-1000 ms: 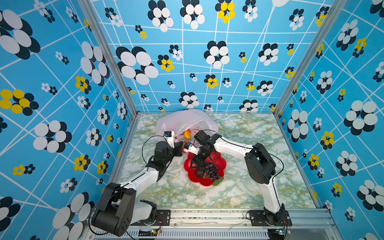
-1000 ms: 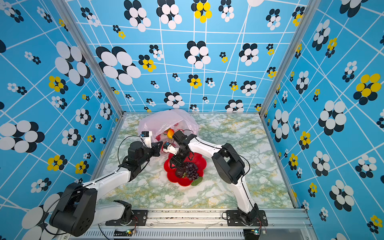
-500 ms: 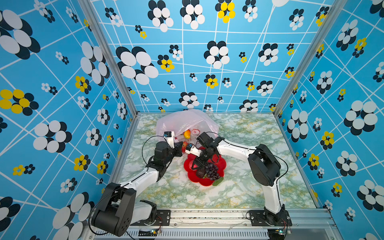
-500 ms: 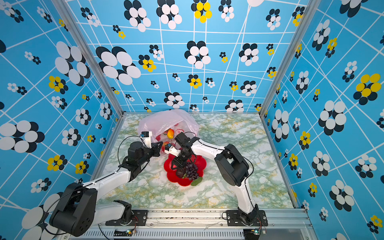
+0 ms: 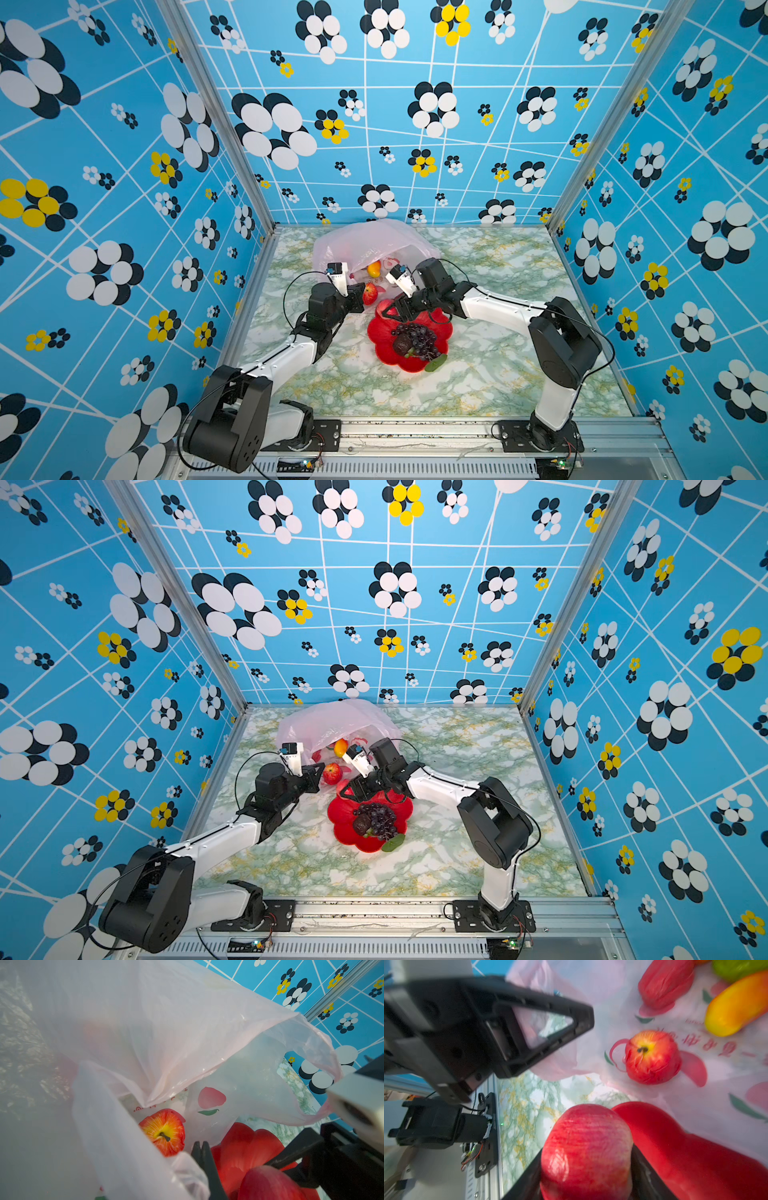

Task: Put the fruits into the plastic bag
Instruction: 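Lift the pink apple and carry it with the right gripper to the bag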

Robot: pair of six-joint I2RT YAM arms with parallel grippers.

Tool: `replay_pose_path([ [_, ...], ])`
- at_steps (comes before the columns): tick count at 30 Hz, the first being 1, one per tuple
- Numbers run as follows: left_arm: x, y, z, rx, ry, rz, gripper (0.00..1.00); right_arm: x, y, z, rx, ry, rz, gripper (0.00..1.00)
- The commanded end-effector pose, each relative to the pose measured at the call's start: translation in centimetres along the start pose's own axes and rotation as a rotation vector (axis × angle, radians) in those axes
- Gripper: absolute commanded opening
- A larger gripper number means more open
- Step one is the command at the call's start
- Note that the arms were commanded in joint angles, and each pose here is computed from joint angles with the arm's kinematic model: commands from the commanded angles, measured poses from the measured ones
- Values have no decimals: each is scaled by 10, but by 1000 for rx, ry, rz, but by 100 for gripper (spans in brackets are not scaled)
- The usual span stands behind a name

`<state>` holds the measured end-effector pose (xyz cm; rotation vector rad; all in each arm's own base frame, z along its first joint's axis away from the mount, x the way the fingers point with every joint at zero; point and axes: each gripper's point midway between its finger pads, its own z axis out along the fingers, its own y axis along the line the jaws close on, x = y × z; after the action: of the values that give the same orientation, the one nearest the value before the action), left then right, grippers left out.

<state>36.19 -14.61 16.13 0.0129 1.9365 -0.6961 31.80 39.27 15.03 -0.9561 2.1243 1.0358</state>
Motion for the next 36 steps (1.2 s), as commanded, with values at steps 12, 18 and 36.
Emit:
replay_pose_path([
  [12, -3, 1, -6, 12, -35, -7, 0, -69, -115, -6, 550, -184, -54, 50],
  [18, -3, 2, -4, 10, -31, -12, 0, -68, -143, 7, 566, -204, 74, 50],
  [36, -3, 5, -3, 13, -28, -32, 0, -97, -172, 46, 445, -287, 280, 64],
])
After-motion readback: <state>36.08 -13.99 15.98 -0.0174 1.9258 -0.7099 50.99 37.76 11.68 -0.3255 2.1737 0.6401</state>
